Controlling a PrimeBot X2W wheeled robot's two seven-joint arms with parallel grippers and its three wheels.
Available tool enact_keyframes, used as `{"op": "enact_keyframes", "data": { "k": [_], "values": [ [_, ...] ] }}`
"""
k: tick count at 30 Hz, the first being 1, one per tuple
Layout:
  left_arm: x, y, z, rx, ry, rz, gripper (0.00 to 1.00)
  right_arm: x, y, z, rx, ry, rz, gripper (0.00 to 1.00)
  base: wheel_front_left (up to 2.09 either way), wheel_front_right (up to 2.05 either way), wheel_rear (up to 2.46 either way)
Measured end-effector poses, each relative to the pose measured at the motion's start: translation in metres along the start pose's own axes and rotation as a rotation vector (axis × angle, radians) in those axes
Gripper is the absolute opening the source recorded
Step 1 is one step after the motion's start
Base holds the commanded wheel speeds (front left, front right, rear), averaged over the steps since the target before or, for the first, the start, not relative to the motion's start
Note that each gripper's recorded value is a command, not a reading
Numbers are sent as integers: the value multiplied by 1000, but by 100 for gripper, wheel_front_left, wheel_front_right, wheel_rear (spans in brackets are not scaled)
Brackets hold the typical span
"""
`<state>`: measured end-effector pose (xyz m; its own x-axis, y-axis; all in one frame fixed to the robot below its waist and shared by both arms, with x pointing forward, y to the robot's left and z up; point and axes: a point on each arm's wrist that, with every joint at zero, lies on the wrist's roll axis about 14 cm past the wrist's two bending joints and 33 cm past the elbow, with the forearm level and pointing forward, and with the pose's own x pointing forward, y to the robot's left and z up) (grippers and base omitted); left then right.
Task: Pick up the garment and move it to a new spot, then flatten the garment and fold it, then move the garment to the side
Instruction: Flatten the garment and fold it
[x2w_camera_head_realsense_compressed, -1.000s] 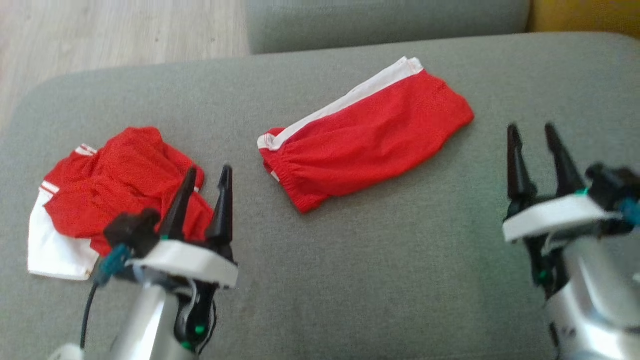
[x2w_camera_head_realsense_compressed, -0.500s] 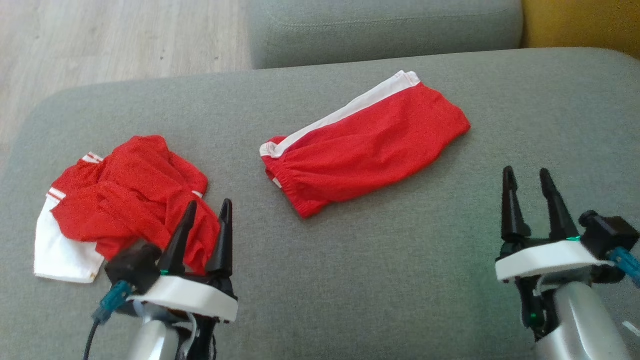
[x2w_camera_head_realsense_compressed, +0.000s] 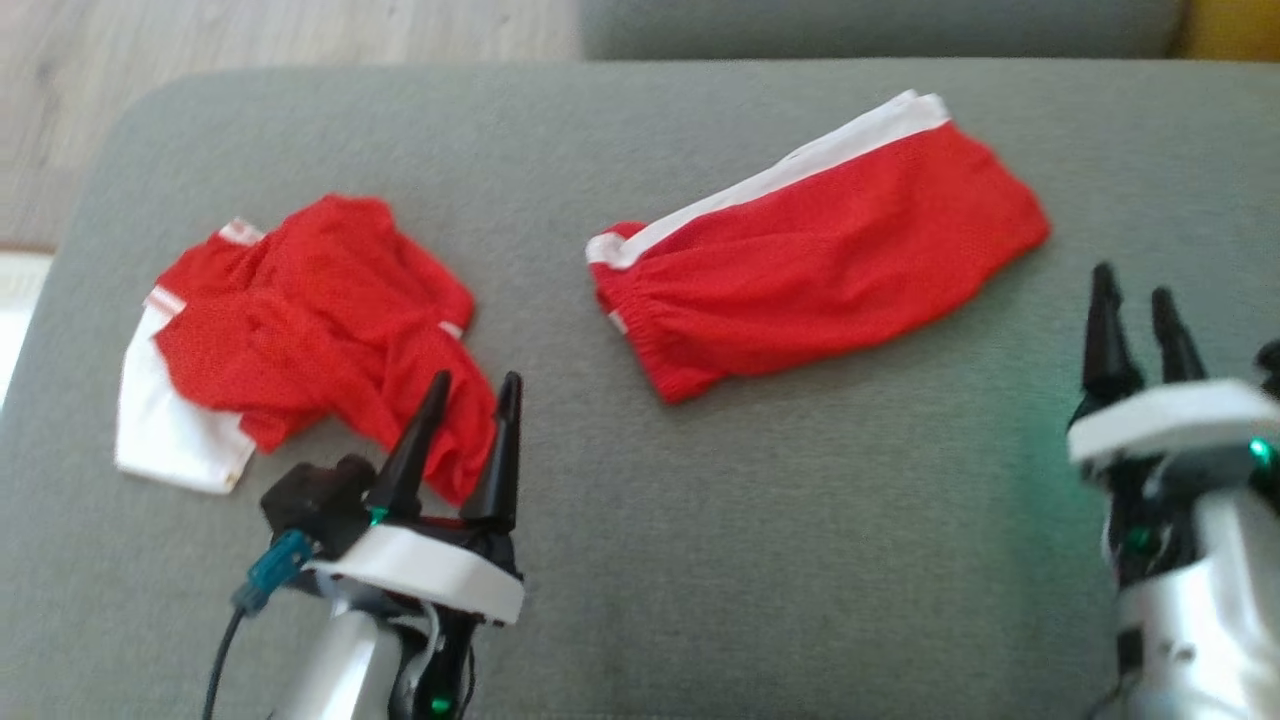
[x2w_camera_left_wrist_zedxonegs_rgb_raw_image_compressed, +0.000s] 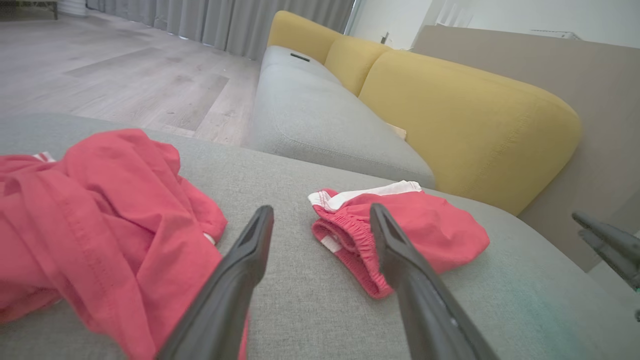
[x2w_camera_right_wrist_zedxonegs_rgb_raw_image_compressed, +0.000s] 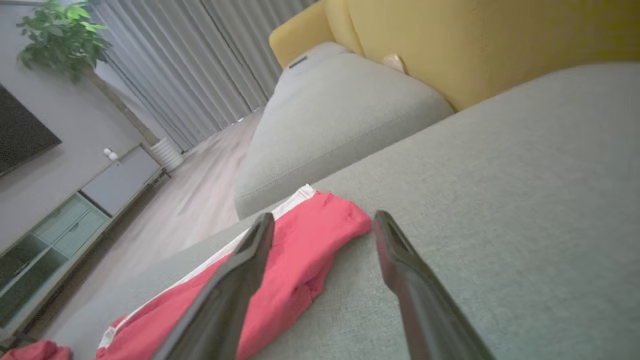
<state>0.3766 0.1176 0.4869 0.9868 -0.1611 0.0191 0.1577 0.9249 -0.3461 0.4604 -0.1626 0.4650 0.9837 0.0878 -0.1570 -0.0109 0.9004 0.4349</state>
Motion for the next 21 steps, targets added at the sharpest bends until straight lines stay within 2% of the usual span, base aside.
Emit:
{"op": "enact_keyframes", "data": {
  "k": [4, 11, 15, 21],
  "values": [
    [1, 7, -2, -10, 8, 23, 100, 30, -1, -12, 141, 100, -24, 100, 0, 0, 0],
    [2, 25, -3, -20, 15, 82, 100, 64, -2, -61, 317, 322, -79, 100, 0, 0, 0],
    [2, 33, -2, -22, 16, 108, 100, 81, 8, -81, 330, 408, -85, 100, 0, 0, 0],
    [1, 48, 2, -25, 7, 163, 100, 111, 12, -86, 310, 441, -89, 100, 0, 0, 0]
  ]
}}
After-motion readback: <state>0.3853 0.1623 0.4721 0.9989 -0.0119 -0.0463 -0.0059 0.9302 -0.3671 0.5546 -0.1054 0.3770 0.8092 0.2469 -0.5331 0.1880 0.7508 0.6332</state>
